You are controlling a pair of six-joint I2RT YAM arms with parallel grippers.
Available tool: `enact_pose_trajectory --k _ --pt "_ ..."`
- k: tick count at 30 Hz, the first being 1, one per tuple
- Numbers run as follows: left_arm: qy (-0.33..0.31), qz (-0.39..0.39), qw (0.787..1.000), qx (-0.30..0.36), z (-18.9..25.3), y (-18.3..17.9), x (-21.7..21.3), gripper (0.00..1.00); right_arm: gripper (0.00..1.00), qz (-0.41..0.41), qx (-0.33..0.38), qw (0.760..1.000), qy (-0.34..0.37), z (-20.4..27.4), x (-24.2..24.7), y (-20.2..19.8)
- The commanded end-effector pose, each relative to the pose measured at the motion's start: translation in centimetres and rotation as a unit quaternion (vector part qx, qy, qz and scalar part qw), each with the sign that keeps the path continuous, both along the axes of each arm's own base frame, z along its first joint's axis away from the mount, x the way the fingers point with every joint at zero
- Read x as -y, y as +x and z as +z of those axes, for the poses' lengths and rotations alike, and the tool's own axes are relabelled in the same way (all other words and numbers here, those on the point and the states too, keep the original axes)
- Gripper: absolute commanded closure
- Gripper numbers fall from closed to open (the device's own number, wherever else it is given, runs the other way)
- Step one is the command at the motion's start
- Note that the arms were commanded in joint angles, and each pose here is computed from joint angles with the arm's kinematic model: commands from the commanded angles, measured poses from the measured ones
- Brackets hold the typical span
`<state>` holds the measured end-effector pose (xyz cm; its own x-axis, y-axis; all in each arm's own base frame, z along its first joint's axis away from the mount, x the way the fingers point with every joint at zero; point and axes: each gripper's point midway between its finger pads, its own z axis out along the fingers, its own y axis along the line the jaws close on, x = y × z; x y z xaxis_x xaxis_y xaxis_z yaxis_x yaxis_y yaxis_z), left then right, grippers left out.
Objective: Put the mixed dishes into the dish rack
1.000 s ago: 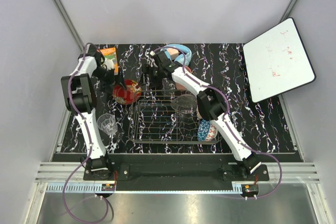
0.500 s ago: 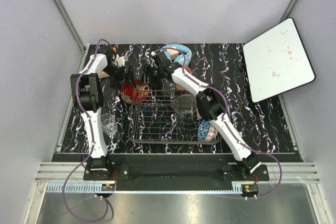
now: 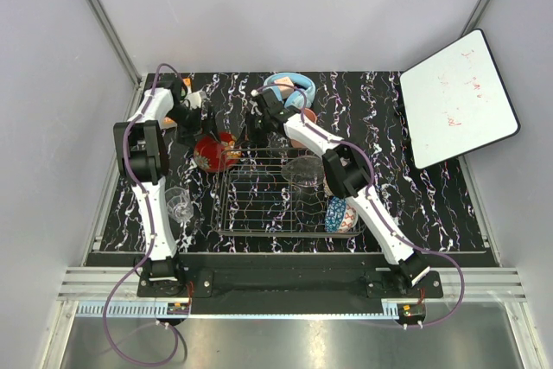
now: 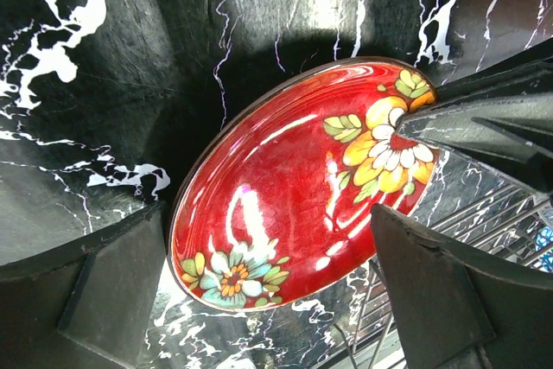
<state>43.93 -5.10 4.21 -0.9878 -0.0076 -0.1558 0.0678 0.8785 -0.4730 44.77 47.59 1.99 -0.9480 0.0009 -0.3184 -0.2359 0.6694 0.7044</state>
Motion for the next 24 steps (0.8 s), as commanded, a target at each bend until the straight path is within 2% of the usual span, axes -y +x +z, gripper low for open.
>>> enact_pose_trajectory --k 1,6,11,15,20,24 --pt "-0.025 -0.012 0.999 0.024 1.7 0.5 1.4 0.01 1.00 0.004 0.004 1.000 -0.022 -0.9 -0.3 -1.2" --pt "-0.026 -0.013 0.999 0.043 4.2 -0.1 0.5 0.01 1.00 -0.008 0.038 0.999 -0.022 1.5 -0.3 -0.1" --pt "-0.025 0.007 0.998 0.062 8.4 -1.7 -2.5 0.01 1.00 -0.014 0.123 0.992 -0.015 7.9 -0.3 1.6" --pt "-0.004 0.013 0.997 0.076 10.4 -4.4 -4.5 0.01 1.00 -0.014 0.216 0.976 -0.032 13.7 1.1 2.8" --pt "0.004 0.007 0.993 0.116 14.8 -7.9 -5.7 0.01 1.00 -0.019 0.288 0.955 -0.061 19.1 2.9 3.4" --pt "0.028 0.007 0.993 0.114 14.2 -10.3 -6.7 0.01 1.00 -0.010 0.337 0.937 -0.089 22.2 4.6 3.2"
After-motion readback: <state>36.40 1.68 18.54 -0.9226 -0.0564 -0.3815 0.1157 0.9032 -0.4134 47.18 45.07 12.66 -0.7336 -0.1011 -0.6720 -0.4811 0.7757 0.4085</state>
